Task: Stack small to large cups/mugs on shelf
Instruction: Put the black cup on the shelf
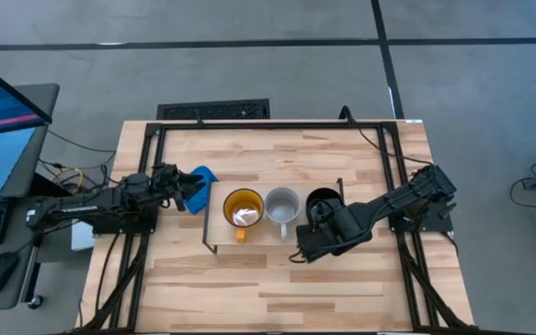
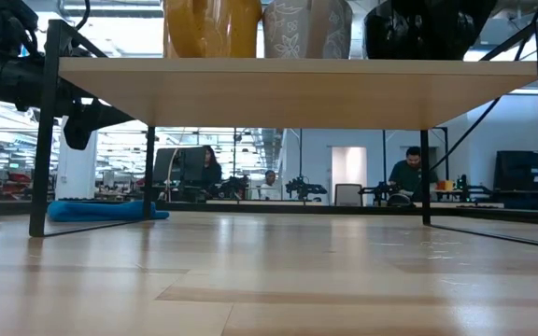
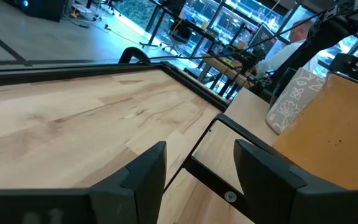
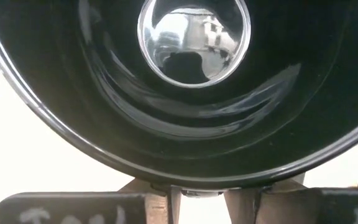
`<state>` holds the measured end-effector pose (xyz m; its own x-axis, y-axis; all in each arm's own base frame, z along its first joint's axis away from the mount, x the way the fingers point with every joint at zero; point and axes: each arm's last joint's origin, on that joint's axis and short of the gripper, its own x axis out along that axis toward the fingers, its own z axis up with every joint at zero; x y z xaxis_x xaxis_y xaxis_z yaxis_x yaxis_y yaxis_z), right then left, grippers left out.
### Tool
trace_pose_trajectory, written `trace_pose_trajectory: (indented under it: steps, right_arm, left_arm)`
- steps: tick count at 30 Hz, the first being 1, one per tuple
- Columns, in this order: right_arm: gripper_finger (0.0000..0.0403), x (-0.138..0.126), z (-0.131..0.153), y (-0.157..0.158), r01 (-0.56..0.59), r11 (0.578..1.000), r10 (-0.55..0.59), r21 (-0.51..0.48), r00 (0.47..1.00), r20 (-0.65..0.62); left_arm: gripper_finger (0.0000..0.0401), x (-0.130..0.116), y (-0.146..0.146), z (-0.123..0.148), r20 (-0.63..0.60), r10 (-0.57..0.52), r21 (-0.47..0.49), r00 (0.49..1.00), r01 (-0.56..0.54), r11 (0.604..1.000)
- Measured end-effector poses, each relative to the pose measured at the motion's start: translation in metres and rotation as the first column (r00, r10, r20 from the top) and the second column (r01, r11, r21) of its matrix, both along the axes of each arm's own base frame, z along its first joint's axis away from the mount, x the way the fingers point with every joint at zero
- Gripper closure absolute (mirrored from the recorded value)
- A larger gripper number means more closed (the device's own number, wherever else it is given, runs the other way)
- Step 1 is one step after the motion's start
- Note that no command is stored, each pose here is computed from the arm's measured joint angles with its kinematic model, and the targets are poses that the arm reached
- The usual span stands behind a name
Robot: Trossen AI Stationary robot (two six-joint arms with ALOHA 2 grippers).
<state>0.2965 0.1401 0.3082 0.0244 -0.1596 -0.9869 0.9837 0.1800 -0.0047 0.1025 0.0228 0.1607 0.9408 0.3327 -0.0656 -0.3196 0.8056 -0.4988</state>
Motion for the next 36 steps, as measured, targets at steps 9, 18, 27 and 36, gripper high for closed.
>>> trace_pose_trajectory:
  steps: [9, 18, 27, 36]
  right_arm:
    - [0.0289, 0.0021, -0.0001, -0.0009, -0.007, 1.0, 0.007, 0.007, 1.0, 0.012]
    - [0.0289, 0.0086, 0.0, -0.0076, -0.036, 0.999, 0.036, 0.019, 0.999, 0.033]
    - [0.0289, 0.0094, 0.0, -0.0096, -0.03, 0.999, 0.029, 0.018, 0.999, 0.034]
    - [0.0282, 0.0095, 0.0, -0.0096, -0.03, 0.999, 0.029, 0.018, 0.999, 0.034]
  left_arm:
    - [0.0222, 0.0, 0.0, -0.0001, 0.0, 0.0, -0.001, 1.0, 0.0, 1.0]
    - [0.0222, 0.0, -0.0001, -0.0002, 0.001, -0.004, -0.004, 1.0, 0.004, 1.0]
    - [0.0222, 0.0, -0.0001, -0.0002, 0.002, -0.004, -0.009, 1.0, 0.004, 1.0]
    - [0.0222, 0.0001, -0.0002, -0.0002, 0.002, -0.004, -0.008, 1.0, 0.004, 1.0]
